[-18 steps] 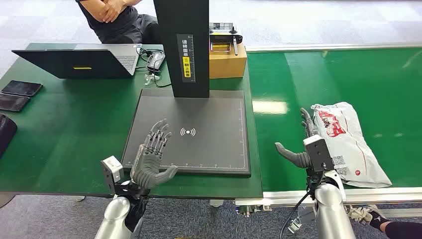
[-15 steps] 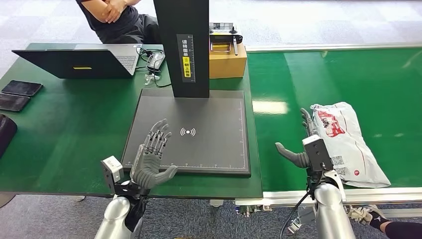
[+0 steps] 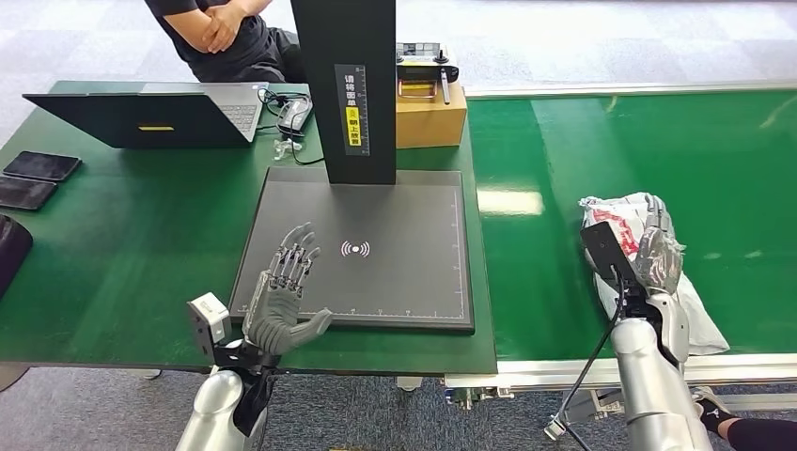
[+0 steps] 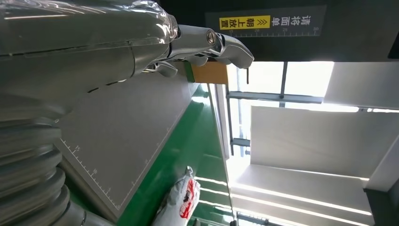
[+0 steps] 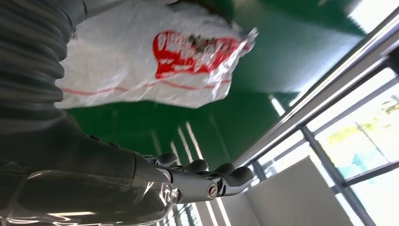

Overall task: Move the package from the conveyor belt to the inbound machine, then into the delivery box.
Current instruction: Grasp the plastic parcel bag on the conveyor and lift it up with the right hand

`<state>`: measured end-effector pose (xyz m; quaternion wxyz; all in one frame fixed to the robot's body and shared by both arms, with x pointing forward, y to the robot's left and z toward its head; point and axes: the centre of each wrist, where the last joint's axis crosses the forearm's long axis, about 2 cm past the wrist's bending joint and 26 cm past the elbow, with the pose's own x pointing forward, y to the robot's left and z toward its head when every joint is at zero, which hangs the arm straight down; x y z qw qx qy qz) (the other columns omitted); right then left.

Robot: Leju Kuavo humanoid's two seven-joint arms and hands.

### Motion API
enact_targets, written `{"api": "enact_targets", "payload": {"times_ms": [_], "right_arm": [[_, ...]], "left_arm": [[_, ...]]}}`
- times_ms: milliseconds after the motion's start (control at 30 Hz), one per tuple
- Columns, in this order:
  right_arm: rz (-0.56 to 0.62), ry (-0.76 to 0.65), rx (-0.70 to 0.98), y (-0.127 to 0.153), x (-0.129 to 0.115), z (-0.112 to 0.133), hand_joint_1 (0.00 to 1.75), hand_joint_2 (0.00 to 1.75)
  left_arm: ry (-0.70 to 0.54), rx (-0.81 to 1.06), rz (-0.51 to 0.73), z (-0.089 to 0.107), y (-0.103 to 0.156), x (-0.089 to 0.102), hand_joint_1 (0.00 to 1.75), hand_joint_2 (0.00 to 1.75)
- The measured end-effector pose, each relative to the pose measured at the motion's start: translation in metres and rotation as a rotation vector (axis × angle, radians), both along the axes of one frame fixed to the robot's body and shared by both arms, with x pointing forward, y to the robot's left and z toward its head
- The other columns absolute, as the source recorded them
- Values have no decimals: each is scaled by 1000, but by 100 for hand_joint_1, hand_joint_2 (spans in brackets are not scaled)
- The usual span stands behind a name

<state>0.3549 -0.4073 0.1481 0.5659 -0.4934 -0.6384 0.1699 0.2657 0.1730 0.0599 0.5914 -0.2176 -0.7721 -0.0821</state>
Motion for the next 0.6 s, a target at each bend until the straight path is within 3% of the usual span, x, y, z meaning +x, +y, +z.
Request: {"api": "enact_targets", "payload": {"times_ms": [167, 267, 467, 600], "right_arm": [[-179, 83, -164, -11, 7, -4, 0, 175], [-207, 167, -163, -13, 10, -11, 0, 175], [-227, 513, -87, -14, 8, -45, 0, 175], [-215, 608, -63, -12, 0, -65, 0, 175]], "left_arm": [[6, -7, -3, 1, 0, 1, 0, 175], [6, -8, 0, 1, 0, 1, 0, 175], [-4, -15, 6, 1, 0, 1, 0, 175], [-7, -17, 9, 1, 1, 1, 0, 175]]}}
